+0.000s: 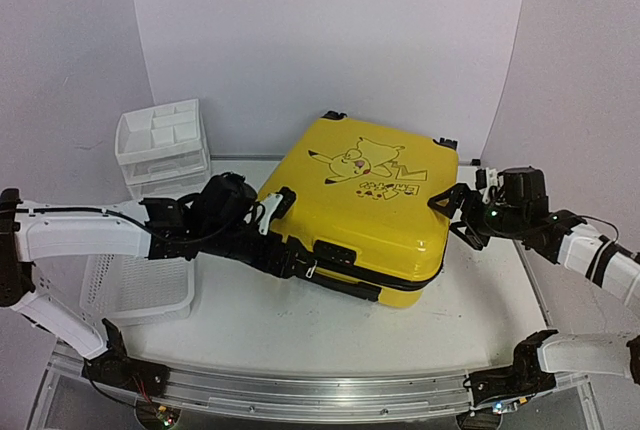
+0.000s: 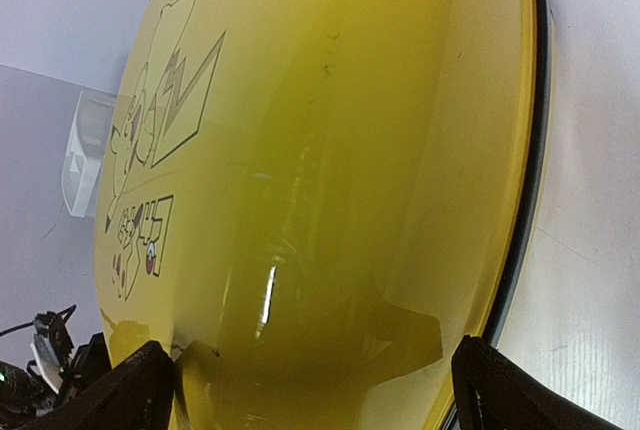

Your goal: Open, take out, and arrange the luggage

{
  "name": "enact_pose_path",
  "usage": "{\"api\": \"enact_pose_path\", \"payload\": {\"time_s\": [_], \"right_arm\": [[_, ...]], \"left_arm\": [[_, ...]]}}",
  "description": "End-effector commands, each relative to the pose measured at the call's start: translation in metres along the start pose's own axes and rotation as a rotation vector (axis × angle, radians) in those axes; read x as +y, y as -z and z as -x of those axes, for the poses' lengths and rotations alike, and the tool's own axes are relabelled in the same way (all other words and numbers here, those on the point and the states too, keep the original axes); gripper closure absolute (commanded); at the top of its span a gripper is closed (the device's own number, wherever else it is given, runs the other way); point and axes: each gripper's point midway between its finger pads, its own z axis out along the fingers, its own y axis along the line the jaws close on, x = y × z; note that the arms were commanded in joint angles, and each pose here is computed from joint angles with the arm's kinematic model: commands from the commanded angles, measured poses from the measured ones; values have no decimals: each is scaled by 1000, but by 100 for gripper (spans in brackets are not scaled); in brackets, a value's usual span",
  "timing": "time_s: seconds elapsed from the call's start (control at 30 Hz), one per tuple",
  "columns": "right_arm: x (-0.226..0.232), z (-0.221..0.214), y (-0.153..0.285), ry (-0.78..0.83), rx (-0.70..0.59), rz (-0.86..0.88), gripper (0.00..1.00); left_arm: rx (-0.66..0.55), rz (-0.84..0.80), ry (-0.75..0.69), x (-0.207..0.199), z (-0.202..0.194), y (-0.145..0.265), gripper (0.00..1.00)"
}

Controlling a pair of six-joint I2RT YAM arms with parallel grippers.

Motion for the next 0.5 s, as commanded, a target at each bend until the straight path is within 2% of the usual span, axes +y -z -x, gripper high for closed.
{"api": "enact_pose_path", "payload": {"time_s": [0.0, 0.07, 0.13, 0.2, 0.33, 0.47], "right_arm": [[-15, -31, 0, 23, 142, -64, 2], [-13, -30, 0, 23, 143, -58, 2], [-11, -30, 0, 25, 145, -50, 3], [-8, -28, 2, 29, 139, -43, 3], [-3, -24, 6, 33, 122, -34, 3], [-1, -22, 8, 39, 115, -32, 3]], "left_arm": [[-157, -103, -117, -28, 16, 7, 12], [-177, -105, -131, -26, 16, 1, 20], [-201, -110, -146, -27, 20, -5, 33], [-212, -80, -146, -21, 23, -12, 39], [-214, -54, -147, -16, 23, -26, 49], [-220, -27, -127, -13, 23, -33, 55]]}}
